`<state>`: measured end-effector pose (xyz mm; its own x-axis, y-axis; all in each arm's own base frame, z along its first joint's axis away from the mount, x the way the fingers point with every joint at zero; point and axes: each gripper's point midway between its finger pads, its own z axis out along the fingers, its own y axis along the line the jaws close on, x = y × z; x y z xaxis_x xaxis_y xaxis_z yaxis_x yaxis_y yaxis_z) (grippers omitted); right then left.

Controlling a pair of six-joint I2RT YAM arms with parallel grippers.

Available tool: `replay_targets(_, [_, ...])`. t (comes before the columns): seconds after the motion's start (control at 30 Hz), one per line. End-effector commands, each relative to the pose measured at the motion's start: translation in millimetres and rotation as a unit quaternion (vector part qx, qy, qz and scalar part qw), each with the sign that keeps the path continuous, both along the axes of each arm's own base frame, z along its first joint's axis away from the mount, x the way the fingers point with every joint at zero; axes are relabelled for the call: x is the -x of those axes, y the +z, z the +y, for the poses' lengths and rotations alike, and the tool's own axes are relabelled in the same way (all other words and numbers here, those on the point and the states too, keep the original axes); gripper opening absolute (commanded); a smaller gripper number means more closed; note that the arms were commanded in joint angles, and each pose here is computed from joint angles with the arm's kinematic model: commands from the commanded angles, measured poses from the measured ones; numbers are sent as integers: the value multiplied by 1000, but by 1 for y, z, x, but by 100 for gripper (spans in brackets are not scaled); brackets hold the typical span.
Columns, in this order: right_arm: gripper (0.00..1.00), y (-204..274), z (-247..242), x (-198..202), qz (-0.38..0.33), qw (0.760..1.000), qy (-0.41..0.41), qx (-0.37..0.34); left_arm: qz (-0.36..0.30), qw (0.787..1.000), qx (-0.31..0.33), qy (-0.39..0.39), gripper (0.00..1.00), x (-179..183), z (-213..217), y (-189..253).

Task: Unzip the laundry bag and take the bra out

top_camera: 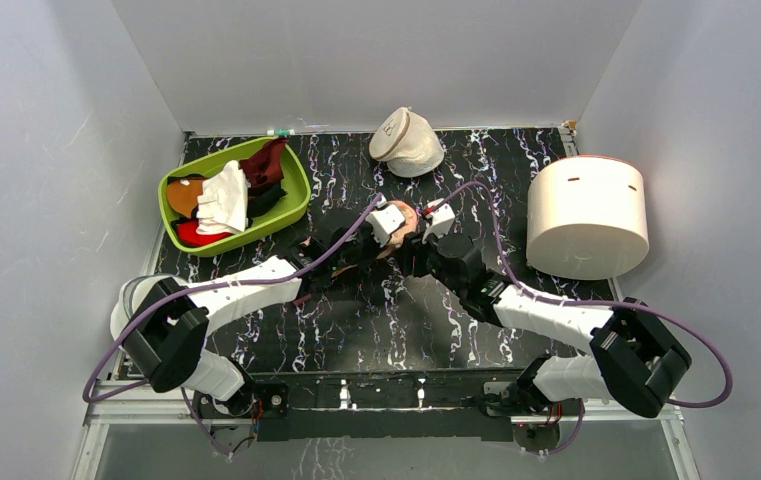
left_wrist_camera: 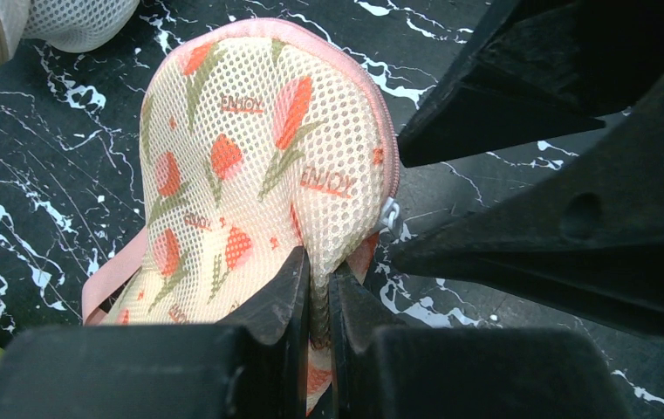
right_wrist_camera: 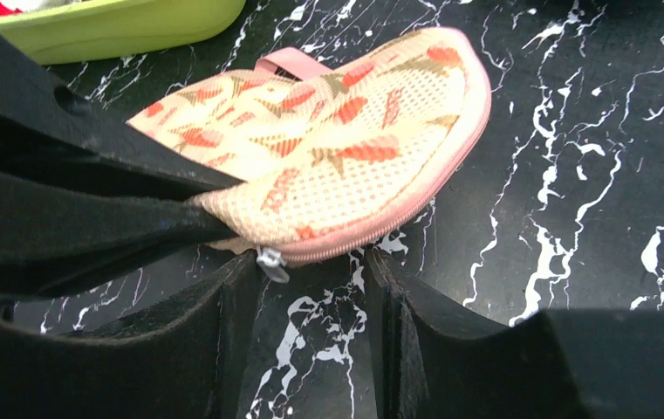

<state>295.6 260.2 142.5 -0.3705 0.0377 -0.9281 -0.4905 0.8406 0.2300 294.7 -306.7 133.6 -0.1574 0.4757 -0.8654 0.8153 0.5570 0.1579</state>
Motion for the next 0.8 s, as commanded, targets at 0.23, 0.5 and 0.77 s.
replay_targets(0.23, [47,38,5,-27,-52,995,-76,-23,2,999,42,-16,0,-1,-15,33])
replay_targets(0.5, [39,43,-11,-24,-54,993,-102,-14,6,999,33,-16,0,-3,-14,28])
replay_targets(0.77, [33,41,-5,-19,-51,996,-77,-11,6,999,31,-16,0,-3,-13,28])
